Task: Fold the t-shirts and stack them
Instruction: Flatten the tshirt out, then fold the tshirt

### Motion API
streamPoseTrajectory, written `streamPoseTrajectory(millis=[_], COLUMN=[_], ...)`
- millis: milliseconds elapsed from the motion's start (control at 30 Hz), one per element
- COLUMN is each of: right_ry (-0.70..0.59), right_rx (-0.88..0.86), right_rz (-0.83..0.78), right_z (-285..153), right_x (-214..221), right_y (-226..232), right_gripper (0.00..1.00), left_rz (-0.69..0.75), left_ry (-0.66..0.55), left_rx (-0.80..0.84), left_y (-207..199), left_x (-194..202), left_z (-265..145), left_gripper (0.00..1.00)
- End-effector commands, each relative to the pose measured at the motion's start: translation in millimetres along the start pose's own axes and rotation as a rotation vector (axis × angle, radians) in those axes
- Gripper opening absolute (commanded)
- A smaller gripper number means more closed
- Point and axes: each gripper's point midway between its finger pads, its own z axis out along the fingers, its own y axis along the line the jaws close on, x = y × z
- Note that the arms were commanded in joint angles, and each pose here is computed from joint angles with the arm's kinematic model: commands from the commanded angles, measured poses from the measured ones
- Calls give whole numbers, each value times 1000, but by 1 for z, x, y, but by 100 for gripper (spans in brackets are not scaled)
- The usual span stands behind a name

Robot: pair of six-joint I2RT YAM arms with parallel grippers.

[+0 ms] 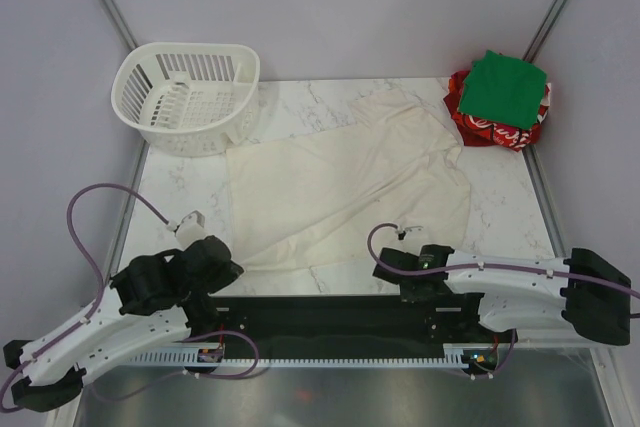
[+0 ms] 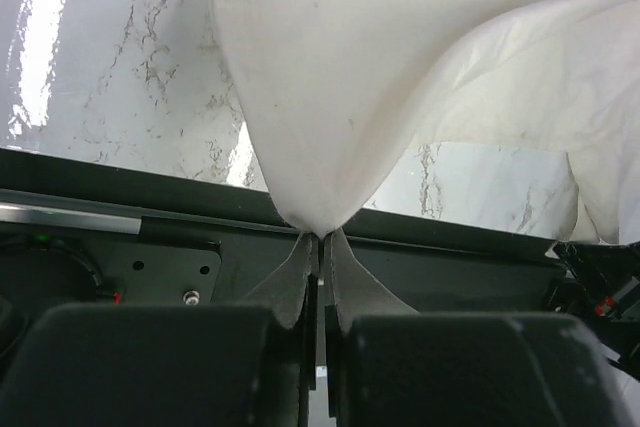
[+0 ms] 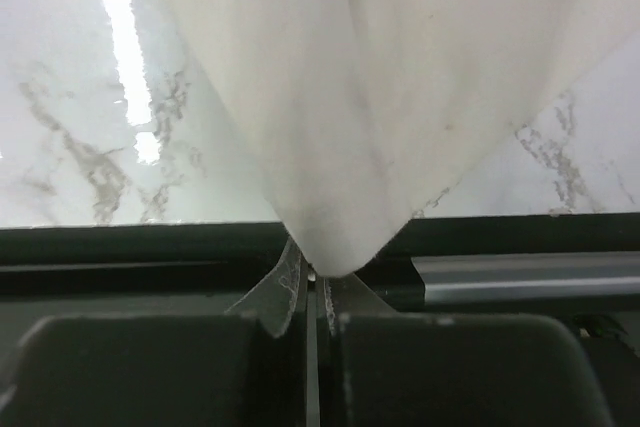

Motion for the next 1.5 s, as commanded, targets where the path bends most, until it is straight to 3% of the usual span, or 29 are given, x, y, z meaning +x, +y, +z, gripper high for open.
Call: streamPoseTrajectory(millis=[0, 267, 400, 667, 867, 1200, 1300, 1367, 1467], right_ry=[-88, -178, -231, -287, -429, -660, -644, -567, -536], right_rx=[-72, -114, -46, -131, -147, -49, -62, -69, -60], right_rz=[23, 130, 175, 301, 305, 195, 106, 83, 49], right_z=[-34, -103, -126, -136, -162, -190, -179, -160, -142], right_x=[-31, -61, -69, -71, -104, -170, -186, -193, -211], right_y=[12, -11, -45, -58, -62, -42, -25, -21, -20], right_gripper=[0, 0, 0, 0, 0, 0, 0, 0, 0], left_rz=[-61, -111, -134, -141, -131, 88, 194, 227, 330], left_ry=[-98, -102, -104, -107, -129, -7, 38, 58, 84], left_rx=[8, -2, 12, -17, -9, -125, -70, -42, -75], left_y=[0, 21, 26, 34, 32, 5, -16, -28, -32], left_x=[-28, -31, -30, -31, -39, -17, -9, -6, -3], left_z=[-23, -38, -41, -44, -52, -25, -16, -12, 0], left_gripper=[2, 2, 2, 2, 2, 2, 2, 2, 2])
